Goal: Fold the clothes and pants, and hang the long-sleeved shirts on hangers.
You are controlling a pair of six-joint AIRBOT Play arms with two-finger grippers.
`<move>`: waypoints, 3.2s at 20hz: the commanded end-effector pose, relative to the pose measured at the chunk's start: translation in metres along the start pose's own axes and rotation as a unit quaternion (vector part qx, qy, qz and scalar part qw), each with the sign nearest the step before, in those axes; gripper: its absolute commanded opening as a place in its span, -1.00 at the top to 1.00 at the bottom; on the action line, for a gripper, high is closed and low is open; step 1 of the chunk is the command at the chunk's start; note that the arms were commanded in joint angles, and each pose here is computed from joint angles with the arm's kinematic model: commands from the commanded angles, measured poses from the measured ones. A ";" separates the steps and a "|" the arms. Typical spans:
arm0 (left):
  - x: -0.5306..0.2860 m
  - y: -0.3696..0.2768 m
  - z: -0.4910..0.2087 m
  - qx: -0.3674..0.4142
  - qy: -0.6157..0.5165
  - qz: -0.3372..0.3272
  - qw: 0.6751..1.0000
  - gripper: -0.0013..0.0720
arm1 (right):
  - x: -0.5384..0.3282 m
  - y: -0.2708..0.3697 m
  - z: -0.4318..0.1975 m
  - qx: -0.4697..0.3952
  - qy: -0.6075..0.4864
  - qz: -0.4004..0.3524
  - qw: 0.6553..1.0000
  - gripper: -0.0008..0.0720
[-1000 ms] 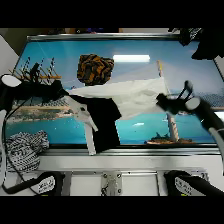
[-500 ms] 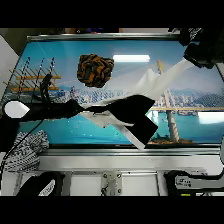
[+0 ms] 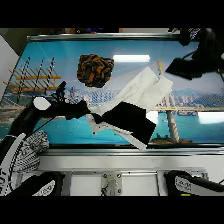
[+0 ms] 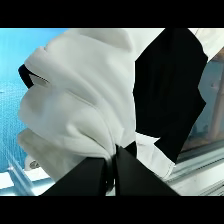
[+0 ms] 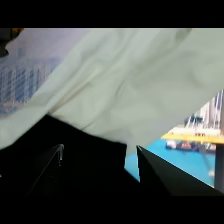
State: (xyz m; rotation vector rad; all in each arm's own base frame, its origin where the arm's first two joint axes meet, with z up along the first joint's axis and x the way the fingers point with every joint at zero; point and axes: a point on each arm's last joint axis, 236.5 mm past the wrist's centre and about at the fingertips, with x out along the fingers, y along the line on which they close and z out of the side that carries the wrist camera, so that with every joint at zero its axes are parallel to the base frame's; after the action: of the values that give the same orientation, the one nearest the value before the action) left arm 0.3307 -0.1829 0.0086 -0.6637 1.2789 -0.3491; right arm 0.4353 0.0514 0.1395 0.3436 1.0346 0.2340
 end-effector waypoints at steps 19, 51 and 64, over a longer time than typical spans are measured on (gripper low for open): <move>-0.009 0.037 0.021 -0.050 -0.010 0.016 0.999 0.92 | 0.125 -0.022 -0.336 0.191 0.241 -0.035 0.951 -0.44; -0.340 -0.209 0.079 0.141 -0.379 -0.229 0.886 0.92 | -0.267 0.121 0.099 -0.034 -0.371 0.052 0.926 0.92; -0.071 -0.040 -0.006 0.050 -0.112 -0.017 0.992 0.92 | -0.042 -0.041 -0.015 -0.048 -0.052 -0.151 0.986 0.92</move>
State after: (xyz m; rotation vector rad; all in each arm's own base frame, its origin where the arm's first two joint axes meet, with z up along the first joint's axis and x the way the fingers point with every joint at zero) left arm 0.3607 -0.1667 0.1710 -0.6694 0.8489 -0.4001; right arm 0.4420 0.0114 0.2275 0.1598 0.7663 0.0286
